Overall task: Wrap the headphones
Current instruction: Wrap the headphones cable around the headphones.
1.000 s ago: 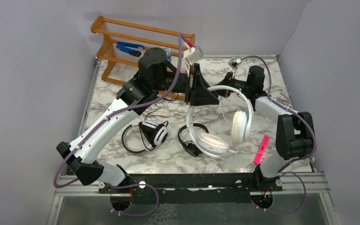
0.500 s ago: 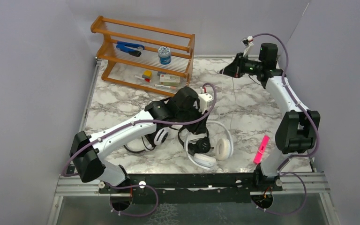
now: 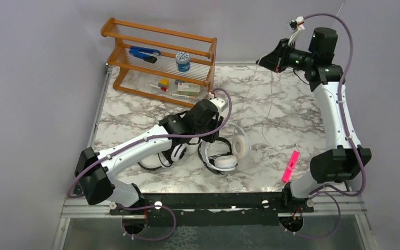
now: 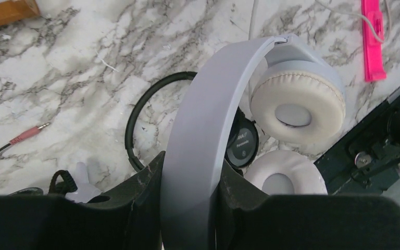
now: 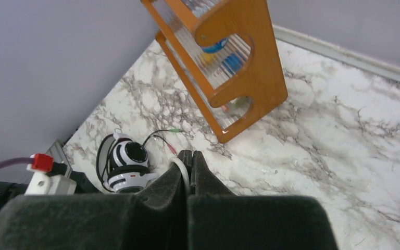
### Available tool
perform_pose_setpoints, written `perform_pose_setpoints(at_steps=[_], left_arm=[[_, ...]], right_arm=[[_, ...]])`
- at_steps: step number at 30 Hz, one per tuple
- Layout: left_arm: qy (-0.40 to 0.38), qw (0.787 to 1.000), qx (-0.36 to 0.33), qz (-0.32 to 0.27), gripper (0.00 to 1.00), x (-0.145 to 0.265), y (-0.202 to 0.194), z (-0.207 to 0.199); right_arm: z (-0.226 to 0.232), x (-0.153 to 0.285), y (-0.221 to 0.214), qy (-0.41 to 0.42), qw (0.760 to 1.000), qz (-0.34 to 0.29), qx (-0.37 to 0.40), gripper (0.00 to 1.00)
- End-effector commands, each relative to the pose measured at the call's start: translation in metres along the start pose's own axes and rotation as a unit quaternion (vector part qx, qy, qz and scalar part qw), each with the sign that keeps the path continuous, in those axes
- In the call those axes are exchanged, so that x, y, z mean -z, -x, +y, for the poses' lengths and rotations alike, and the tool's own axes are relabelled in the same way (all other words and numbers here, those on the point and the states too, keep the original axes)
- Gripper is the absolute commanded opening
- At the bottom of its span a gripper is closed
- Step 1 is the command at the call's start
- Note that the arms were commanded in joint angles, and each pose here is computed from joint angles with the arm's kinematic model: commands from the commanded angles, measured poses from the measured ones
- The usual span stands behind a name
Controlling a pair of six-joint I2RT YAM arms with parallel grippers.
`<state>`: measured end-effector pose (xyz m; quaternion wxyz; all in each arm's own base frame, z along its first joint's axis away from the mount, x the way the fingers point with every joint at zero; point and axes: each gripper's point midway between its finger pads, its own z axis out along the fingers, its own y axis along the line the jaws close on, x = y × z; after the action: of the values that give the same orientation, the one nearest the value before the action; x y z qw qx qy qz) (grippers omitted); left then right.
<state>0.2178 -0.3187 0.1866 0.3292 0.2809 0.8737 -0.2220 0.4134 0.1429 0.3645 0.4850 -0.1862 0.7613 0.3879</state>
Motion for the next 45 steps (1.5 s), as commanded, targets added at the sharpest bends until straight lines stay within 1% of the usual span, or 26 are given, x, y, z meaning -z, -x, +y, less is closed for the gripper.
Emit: perform_pose_setpoints(at_steps=[1,4,7,14,17,19,22,24,29,34,40,45], left_arm=[[0.049,0.994,0.048,-0.084,0.0,0.013,0.052,0.013],[0.078,0.989,0.071,-0.105,0.0,0.012,0.073,0.029],[0.108,0.979,0.106,-0.135,0.0,0.012,0.099,0.046],[0.115,0.948,0.182,-0.234,0.0,0.01,0.17,0.062],[0.124,0.929,0.219,-0.271,0.0,0.013,0.196,0.08],[0.126,0.915,0.247,-0.294,0.0,0.017,0.211,0.096],[0.143,0.893,0.266,-0.332,0.0,0.032,0.236,0.121],[0.137,0.879,0.284,-0.358,0.0,0.042,0.254,0.13],[0.093,0.844,0.316,-0.424,0.0,0.076,0.296,0.127],[0.032,0.818,0.344,-0.46,0.0,0.092,0.321,0.113],[-0.045,0.798,0.37,-0.473,0.0,0.101,0.34,0.092],[-0.076,0.797,0.37,-0.472,0.0,0.109,0.351,0.083]], right_arm=[[0.04,0.036,0.037,-0.018,0.999,-0.032,0.034,0.0],[0.063,0.049,0.047,-0.003,0.998,-0.043,0.044,0.0],[0.089,0.059,0.05,0.035,0.997,-0.048,0.043,0.0],[0.126,0.071,0.027,0.118,0.993,-0.024,-0.008,0.0],[0.148,0.083,0.022,0.151,0.988,-0.016,-0.017,0.0],[0.163,0.093,0.023,0.157,0.987,-0.023,-0.007,0.0],[0.187,0.107,0.027,0.176,0.984,-0.037,0.01,0.0],[0.198,0.112,0.026,0.191,0.981,-0.038,0.012,0.0],[0.198,0.11,0.002,0.205,0.978,-0.028,-0.011,0.0],[0.19,0.105,-0.03,0.218,0.975,-0.023,-0.041,0.01],[0.182,0.086,-0.064,0.233,0.97,-0.013,-0.071,0.01],[0.176,0.057,-0.096,0.234,0.968,0.018,-0.092,0.01]])
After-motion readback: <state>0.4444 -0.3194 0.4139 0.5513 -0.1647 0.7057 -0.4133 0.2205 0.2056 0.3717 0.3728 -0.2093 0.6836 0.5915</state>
